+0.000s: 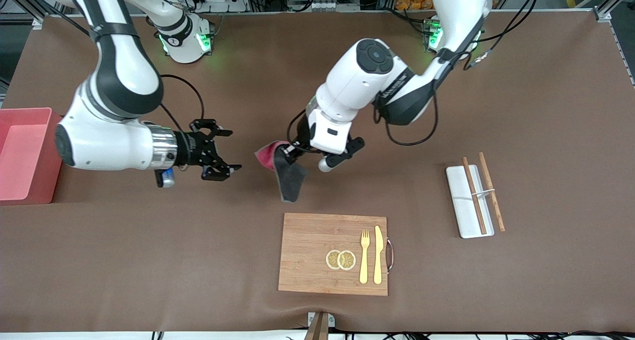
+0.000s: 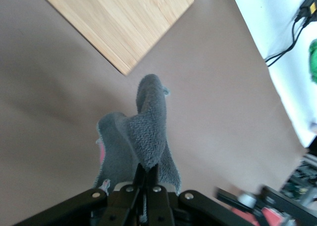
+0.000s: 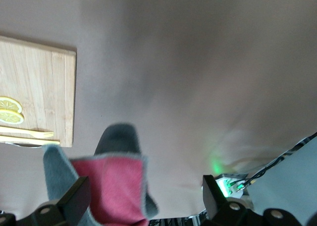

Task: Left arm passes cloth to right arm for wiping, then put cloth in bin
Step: 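Lift the cloth with the left gripper while the right gripper reaches over, then grasp the cloth with the right gripper from the left gripper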

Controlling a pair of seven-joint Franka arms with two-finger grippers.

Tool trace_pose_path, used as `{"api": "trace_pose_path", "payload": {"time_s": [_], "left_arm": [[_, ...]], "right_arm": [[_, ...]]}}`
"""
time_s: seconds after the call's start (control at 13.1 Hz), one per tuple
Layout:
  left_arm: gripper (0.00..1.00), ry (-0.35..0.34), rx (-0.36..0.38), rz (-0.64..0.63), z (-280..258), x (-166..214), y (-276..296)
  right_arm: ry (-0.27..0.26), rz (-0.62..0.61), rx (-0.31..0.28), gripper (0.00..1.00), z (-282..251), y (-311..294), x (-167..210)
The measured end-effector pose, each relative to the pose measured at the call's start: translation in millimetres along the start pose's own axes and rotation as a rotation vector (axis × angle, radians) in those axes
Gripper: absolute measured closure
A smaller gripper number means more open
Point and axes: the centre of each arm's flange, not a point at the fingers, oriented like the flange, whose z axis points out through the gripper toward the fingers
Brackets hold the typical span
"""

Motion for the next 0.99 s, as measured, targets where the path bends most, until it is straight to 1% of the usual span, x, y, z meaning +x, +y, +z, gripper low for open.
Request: {"api": "trace_pose_path", "payload": {"time_s": [0.15, 0.38, 0.46, 0.84, 0.91, 0.99], "left_arm": [[0.97, -0.016, -0.041, -0.071, 12, -13, 2], [0.97, -0.028, -0.071, -0.157, 16, -20, 5], [0.97, -0.031, -0.080, -0.174, 17, -21, 5], [0.97, -0.039, -0.100, -0.203, 24, -22, 5], [0.97, -0.039, -0.102, -0.203, 23, -22, 5], [0.96, -0.038, -0.105, -0.204, 22, -21, 6]], "right_arm": [[-0.016, 0.012, 0.028, 0.00, 22, -9, -3], [0.005, 0.001, 0.053, 0.01, 64, -20, -13], [0.010, -0.001, 0.053, 0.05, 75, -21, -16], [0.014, 0.008, 0.061, 0.69, 72, -23, -12], [0.014, 0.009, 0.062, 0.80, 71, -23, -12], [0.014, 0.009, 0.064, 0.88, 70, -24, -12]]}}
